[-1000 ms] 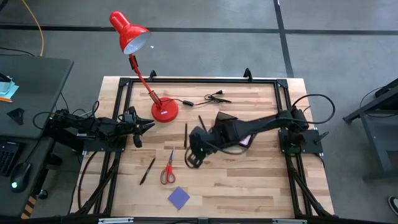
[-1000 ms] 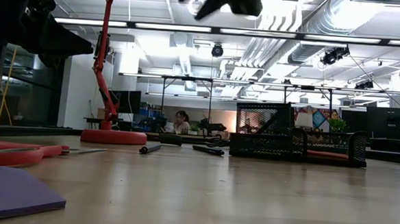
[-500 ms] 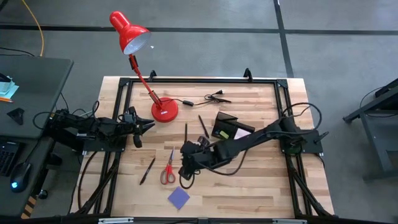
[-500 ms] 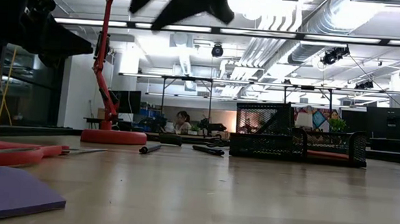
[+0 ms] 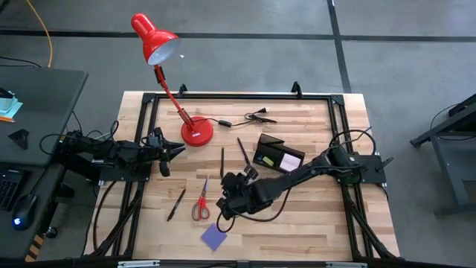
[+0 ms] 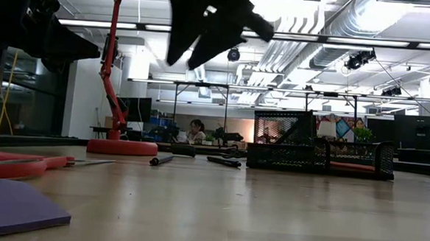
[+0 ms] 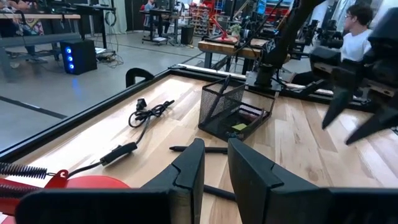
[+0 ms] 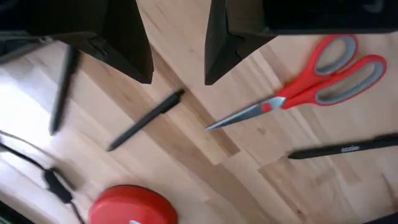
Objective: Pick and place office supplies into organizer
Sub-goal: Put the red scissors into the desk organizer
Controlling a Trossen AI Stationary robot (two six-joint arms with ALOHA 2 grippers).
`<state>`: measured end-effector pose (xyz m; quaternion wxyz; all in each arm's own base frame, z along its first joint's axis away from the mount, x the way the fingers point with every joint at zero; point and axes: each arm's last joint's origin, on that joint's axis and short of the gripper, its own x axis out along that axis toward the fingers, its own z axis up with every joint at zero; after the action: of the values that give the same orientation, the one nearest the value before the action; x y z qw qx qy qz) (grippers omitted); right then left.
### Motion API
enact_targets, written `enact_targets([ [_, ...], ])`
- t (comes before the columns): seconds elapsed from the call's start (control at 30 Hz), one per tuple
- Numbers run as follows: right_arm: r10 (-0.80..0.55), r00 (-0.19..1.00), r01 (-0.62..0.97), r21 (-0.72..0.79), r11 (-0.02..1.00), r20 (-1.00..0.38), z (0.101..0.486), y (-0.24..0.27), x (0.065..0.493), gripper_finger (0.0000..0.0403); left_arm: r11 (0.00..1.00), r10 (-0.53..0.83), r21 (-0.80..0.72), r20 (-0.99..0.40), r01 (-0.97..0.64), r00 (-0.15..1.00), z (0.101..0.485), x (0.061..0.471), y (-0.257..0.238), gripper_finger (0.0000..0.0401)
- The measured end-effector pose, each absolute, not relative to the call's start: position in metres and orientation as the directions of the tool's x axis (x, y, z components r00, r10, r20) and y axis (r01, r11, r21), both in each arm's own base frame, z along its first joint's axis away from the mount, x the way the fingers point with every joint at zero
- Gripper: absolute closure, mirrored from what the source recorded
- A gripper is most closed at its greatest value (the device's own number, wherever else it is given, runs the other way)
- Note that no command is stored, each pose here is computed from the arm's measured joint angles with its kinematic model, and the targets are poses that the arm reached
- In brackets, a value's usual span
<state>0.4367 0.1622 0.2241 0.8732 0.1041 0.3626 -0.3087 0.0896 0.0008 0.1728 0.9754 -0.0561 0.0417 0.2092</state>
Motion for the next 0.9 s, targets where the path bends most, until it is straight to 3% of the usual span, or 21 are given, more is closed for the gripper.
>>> enact_targets([
  [0.33,-0.499,0.5,0.621,-0.109,0.777,-0.708,0.168,0.179,0.445,0.0267,0.906,0.404,-0.093,-0.104,-0.413,0.909,0.173,0.09,0.001,0.0339],
  [0.53,-0.587,0.431,0.685,-0.174,0.707,-0.685,0.165,0.178,0.434,0.0267,0.906,0.404,-0.093,-0.104,-0.413,0.909,0.173,0.09,0.001,0.0339],
  [0.73,-0.545,0.407,0.631,-0.206,0.748,-0.733,0.167,0.181,0.429,0.0268,0.906,0.404,-0.093,-0.104,-0.413,0.909,0.173,0.09,0.001,0.0339],
  [0.9,-0.594,0.44,0.656,-0.211,0.725,-0.674,0.172,0.185,0.427,0.0267,0.906,0.404,-0.093,-0.104,-0.413,0.909,0.173,0.09,0.001,0.0339],
])
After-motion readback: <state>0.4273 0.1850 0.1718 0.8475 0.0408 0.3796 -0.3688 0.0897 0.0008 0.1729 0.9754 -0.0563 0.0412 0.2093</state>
